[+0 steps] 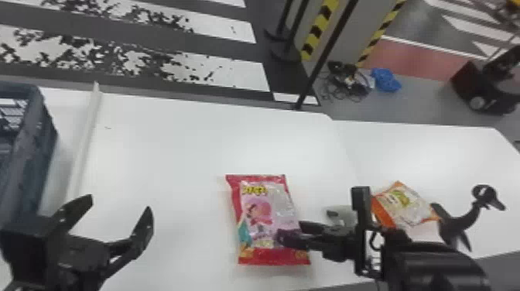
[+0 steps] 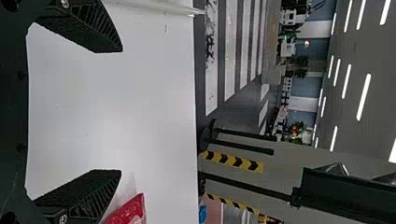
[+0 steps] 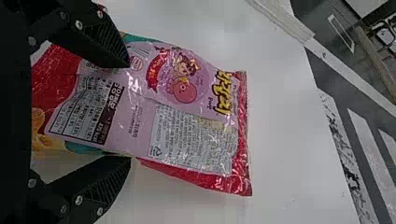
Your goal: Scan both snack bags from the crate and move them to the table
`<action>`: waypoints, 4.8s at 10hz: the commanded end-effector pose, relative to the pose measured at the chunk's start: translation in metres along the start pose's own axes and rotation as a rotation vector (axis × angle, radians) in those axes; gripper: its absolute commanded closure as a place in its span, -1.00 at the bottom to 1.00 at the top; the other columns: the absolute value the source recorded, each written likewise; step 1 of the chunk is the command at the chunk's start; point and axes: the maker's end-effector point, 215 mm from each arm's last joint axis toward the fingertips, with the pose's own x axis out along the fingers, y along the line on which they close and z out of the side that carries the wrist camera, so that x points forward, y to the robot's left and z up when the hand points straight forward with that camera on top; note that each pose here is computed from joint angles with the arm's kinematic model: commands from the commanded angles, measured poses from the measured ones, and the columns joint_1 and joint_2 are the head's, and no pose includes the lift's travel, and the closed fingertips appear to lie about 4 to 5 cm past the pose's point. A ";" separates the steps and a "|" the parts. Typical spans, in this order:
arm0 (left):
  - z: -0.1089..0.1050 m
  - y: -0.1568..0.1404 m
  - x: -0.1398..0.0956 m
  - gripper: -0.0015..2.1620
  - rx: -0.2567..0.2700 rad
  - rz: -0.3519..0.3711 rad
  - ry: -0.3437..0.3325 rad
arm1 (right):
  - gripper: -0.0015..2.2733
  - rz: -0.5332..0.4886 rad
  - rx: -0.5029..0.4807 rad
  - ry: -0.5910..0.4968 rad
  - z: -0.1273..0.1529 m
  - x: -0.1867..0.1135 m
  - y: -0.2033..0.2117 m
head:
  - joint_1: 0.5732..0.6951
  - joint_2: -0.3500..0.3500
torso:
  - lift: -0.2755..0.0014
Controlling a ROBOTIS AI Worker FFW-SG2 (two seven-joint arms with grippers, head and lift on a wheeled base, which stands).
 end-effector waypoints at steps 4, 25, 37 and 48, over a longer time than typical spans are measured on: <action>-0.008 -0.001 0.004 -0.94 -0.009 -0.002 0.014 | 0.98 -0.021 -0.098 -0.020 0.002 -0.002 -0.006 | 1.00 -0.97 | 0.36; -0.020 -0.015 -0.001 -0.94 0.006 -0.013 0.032 | -0.96 -0.027 0.358 0.108 -0.009 -0.060 -0.008 | 1.00 -1.00 | 0.36; -0.024 -0.023 0.007 -0.94 0.013 -0.018 0.044 | 0.97 -0.041 0.228 0.353 -0.024 -0.002 -0.006 | 1.00 -1.00 | 0.36; -0.033 -0.031 0.002 -0.94 0.013 -0.029 0.047 | 0.97 0.023 0.403 -0.209 0.100 -0.120 -0.004 | 1.00 -1.00 | 0.36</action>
